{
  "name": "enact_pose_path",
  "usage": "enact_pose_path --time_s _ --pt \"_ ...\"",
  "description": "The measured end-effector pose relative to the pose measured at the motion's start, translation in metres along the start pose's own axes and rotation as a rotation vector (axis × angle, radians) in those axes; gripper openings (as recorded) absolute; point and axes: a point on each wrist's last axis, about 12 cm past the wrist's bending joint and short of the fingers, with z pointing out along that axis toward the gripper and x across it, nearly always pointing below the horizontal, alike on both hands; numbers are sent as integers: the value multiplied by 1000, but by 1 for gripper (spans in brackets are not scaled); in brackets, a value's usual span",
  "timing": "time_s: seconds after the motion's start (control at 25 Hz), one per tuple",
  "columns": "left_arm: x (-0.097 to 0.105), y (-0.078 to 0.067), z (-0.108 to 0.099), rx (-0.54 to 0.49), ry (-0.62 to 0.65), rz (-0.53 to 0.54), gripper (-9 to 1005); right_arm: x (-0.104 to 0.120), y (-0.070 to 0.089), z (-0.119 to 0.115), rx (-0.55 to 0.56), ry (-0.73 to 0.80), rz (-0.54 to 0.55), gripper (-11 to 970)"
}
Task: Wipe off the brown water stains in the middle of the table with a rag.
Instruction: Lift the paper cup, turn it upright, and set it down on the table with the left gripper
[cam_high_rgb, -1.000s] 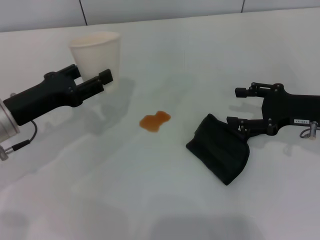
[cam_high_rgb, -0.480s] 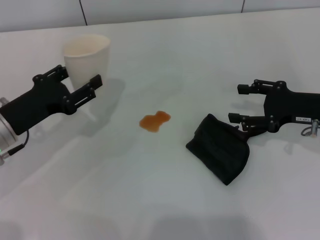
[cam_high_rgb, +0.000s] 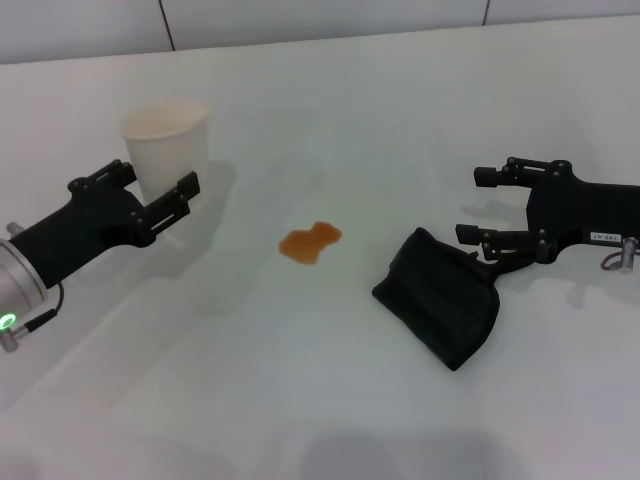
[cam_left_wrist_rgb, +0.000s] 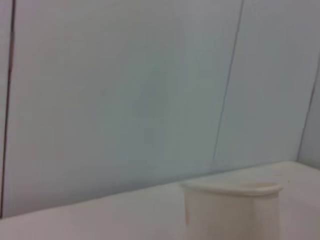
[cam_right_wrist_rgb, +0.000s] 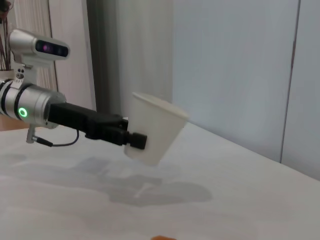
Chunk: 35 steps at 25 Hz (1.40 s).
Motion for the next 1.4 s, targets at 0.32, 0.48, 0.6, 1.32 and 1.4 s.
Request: enact_pose_path --time_s 0.32,0.48,0.6,1.32,1.4 --pt "4 2 9 -34 57 5 646 -1 0 1 -2 -2 -1 783" --pt "6 0 12 -20 82 27 646 -1 0 1 -3 -2 0 783" --pt "6 -1 14 -3 97 42 646 -1 0 1 -3 -3 -2 782" --pt "13 -3 13 25 167 78 643 0 0 1 -2 -2 0 782" --pt "13 -2 13 23 175 79 643 -1 0 1 -3 -2 -1 782"
